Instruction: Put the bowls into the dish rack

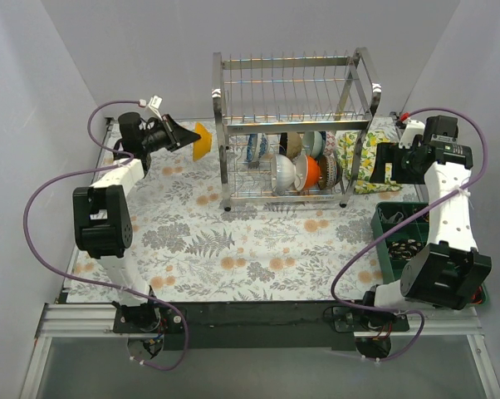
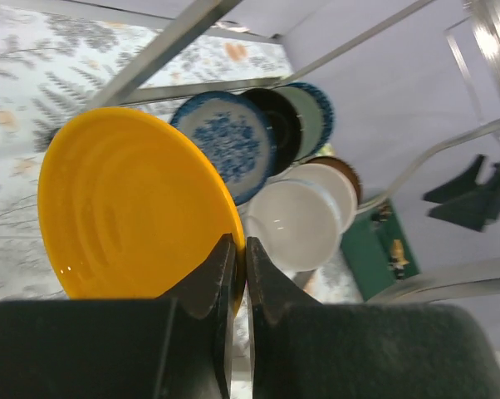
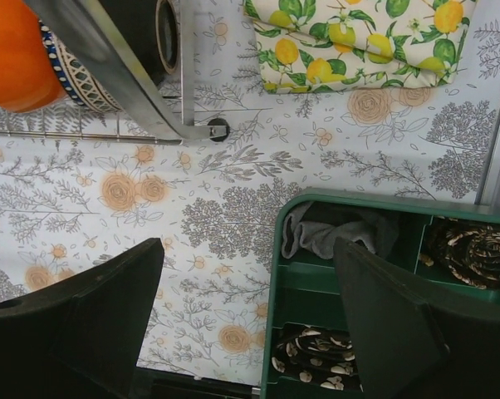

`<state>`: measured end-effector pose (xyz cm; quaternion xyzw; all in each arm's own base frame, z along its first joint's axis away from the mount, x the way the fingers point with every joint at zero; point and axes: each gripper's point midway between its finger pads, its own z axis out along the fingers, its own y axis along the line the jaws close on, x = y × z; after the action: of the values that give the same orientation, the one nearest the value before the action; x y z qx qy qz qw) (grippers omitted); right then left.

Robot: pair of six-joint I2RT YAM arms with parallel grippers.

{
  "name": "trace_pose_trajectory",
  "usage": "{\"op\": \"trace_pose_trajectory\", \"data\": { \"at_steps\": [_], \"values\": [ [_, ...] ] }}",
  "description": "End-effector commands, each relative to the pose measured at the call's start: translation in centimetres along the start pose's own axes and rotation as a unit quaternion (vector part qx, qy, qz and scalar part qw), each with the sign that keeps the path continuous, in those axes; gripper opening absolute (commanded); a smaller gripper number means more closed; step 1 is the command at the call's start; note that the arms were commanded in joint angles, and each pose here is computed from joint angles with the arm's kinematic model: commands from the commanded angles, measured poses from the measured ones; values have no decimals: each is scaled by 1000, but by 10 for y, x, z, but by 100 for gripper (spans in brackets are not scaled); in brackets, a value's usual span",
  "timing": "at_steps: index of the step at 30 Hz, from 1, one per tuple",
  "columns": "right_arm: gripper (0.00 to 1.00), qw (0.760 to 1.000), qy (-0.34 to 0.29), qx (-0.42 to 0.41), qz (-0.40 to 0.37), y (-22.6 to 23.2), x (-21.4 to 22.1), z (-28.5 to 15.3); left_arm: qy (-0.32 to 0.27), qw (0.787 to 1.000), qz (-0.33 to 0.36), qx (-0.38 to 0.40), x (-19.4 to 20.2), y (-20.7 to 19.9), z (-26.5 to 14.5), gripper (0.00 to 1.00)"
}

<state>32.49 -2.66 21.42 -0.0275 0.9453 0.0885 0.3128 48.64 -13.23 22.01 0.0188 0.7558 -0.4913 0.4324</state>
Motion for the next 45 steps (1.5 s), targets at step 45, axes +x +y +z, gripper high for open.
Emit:
{"op": "trace_pose_trajectory", "data": {
  "at_steps": [45],
  "values": [
    [91, 998, 32, 51, -21, -25, 13, 14, 87, 954, -285, 8, 116, -63, 64, 22]
  ]
}}
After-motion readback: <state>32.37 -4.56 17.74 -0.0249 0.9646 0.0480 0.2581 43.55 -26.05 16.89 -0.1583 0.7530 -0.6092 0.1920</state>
